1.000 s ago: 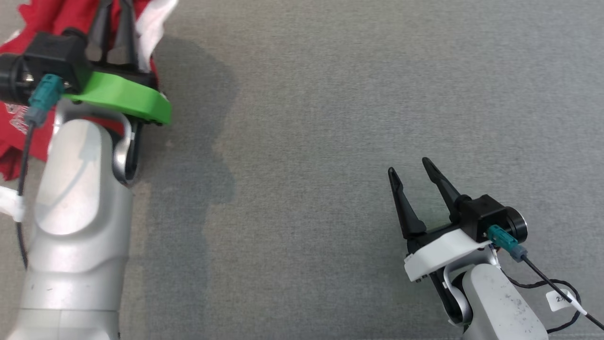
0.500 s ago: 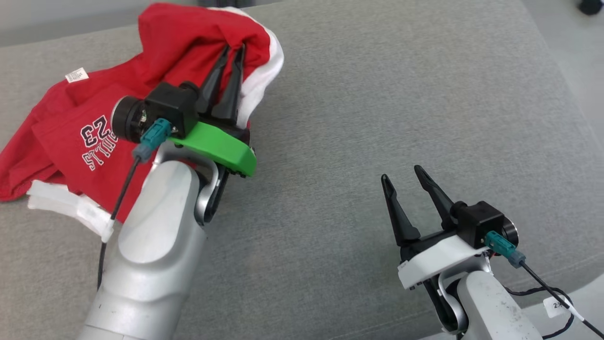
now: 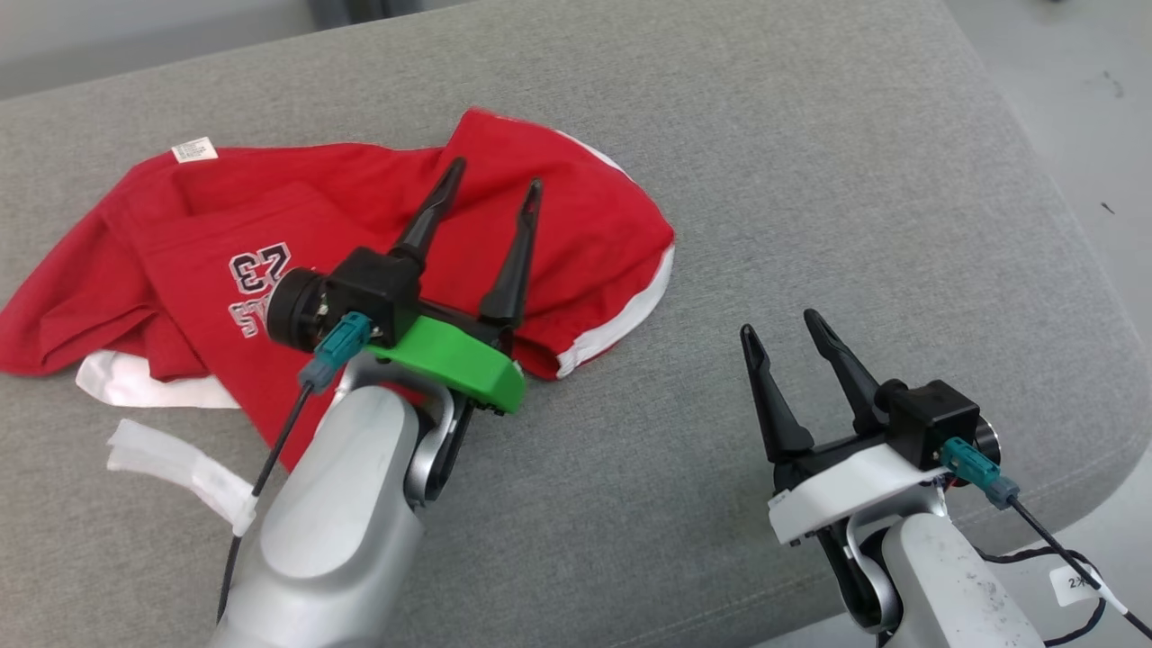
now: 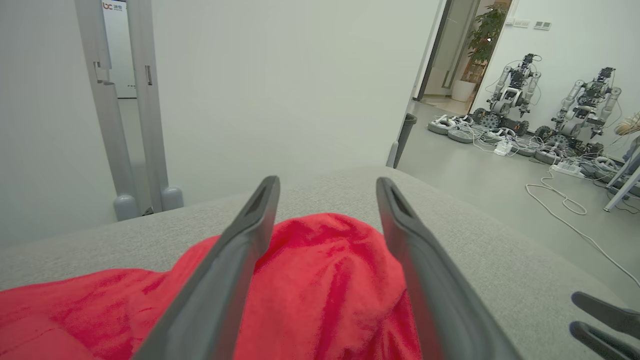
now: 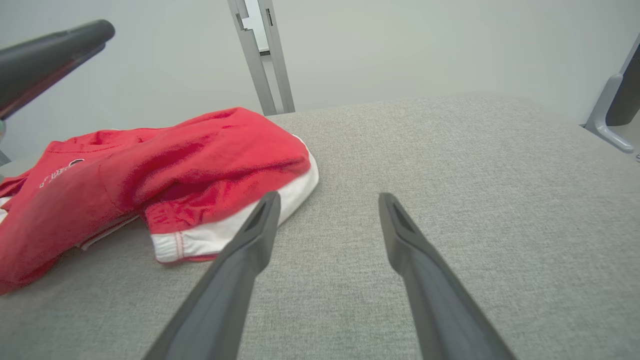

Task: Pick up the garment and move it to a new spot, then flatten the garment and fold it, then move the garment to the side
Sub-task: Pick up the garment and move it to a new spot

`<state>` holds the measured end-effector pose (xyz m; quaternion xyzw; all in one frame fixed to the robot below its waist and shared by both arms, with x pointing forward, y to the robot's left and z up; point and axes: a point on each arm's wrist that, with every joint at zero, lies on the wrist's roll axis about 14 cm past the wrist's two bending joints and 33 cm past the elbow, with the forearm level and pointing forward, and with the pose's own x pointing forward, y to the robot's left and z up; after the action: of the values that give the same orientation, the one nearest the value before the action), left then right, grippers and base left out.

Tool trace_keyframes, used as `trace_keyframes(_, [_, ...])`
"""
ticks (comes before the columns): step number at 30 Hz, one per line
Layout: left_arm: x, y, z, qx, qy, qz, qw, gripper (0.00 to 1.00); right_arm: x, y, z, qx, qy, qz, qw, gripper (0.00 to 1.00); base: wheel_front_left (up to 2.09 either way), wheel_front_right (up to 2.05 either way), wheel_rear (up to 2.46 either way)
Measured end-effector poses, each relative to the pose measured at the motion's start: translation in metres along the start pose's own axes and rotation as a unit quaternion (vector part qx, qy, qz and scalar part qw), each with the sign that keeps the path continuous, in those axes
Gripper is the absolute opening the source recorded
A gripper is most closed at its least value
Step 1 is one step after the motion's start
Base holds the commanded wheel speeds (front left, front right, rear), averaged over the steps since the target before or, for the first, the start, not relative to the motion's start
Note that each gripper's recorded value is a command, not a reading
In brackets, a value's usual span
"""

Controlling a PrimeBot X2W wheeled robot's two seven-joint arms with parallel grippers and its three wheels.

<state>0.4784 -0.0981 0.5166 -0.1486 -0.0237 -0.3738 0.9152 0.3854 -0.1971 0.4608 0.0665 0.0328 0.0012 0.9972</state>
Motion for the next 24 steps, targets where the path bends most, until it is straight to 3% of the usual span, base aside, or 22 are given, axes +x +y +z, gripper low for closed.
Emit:
trace_keyframes(5, [-0.036, 0.054, 0.001, 0.023, 0.003, 0.105, 0.994, 1.0, 0.01, 0.013, 0.004, -0.001, -0.008, 0.021, 1.0, 1.0, 0.0, 0.0, 0.0])
trace_keyframes(12, [-0.113, 0.111, 0.002, 0.062, 0.019, 0.236, 0.97, 1.0, 0.017, 0.032, 0.006, -0.001, -0.015, 0.05, 0.999, 1.0, 0.0, 0.0, 0.0])
trace_keyframes(19, [-0.19, 0.137, 0.007, 0.081, 0.033, 0.328, 0.941, 1.0, 0.015, 0.051, 0.009, 0.001, -0.02, 0.076, 0.997, 1.0, 0.0, 0.0, 0.0])
trace_keyframes(24, [-0.229, 0.136, 0.011, 0.103, 0.041, 0.357, 0.928, 1.0, 0.007, 0.056, 0.007, -0.001, -0.017, 0.082, 0.996, 1.0, 0.0, 0.0, 0.0])
